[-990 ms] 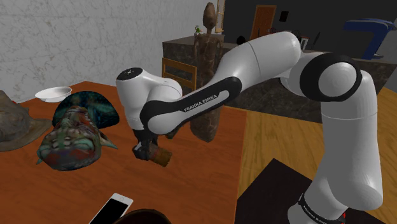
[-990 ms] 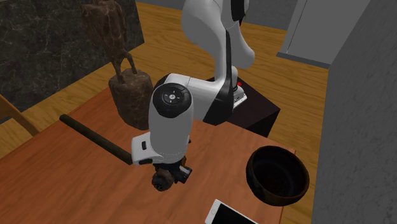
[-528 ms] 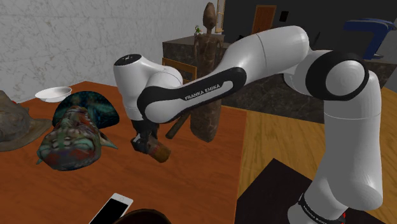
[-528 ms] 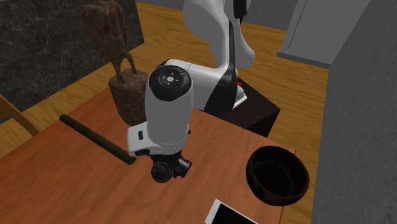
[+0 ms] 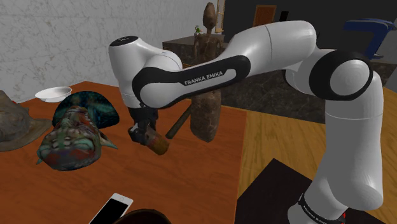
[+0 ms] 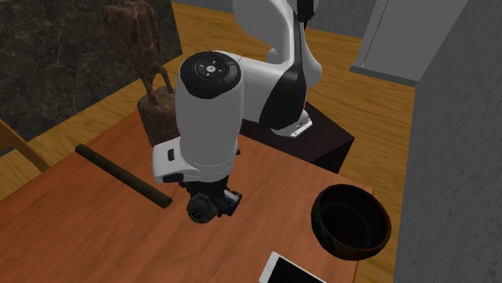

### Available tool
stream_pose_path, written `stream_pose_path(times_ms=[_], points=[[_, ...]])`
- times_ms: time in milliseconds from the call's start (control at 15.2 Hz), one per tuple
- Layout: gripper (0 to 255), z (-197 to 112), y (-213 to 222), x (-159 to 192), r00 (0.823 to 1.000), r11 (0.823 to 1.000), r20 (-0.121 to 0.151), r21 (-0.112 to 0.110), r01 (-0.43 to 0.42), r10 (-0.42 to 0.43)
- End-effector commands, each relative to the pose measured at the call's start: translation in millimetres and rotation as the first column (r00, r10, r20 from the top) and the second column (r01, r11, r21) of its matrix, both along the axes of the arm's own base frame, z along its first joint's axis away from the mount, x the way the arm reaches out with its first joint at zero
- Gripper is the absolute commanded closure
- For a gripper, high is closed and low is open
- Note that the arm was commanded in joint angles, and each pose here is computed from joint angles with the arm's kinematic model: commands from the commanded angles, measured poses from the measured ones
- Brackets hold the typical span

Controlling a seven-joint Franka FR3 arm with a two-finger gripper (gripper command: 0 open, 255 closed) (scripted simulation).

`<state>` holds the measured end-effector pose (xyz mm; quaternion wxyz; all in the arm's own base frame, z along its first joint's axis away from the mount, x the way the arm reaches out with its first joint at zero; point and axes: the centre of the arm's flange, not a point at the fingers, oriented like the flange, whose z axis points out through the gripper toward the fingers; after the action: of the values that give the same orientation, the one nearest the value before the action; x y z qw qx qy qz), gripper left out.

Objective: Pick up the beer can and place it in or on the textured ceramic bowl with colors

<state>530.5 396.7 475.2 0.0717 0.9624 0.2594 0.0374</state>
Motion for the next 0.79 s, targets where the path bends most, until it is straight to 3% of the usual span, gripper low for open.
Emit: stream_pose_path(times_ms=[0,726], points=[[255,10.3,-0.5,-0.2,1.000,1.000,0.000,0.000,0.000,0.000],[255,68.4,-0.5,-0.2,1.000,1.000,0.000,0.000,0.000,0.000]])
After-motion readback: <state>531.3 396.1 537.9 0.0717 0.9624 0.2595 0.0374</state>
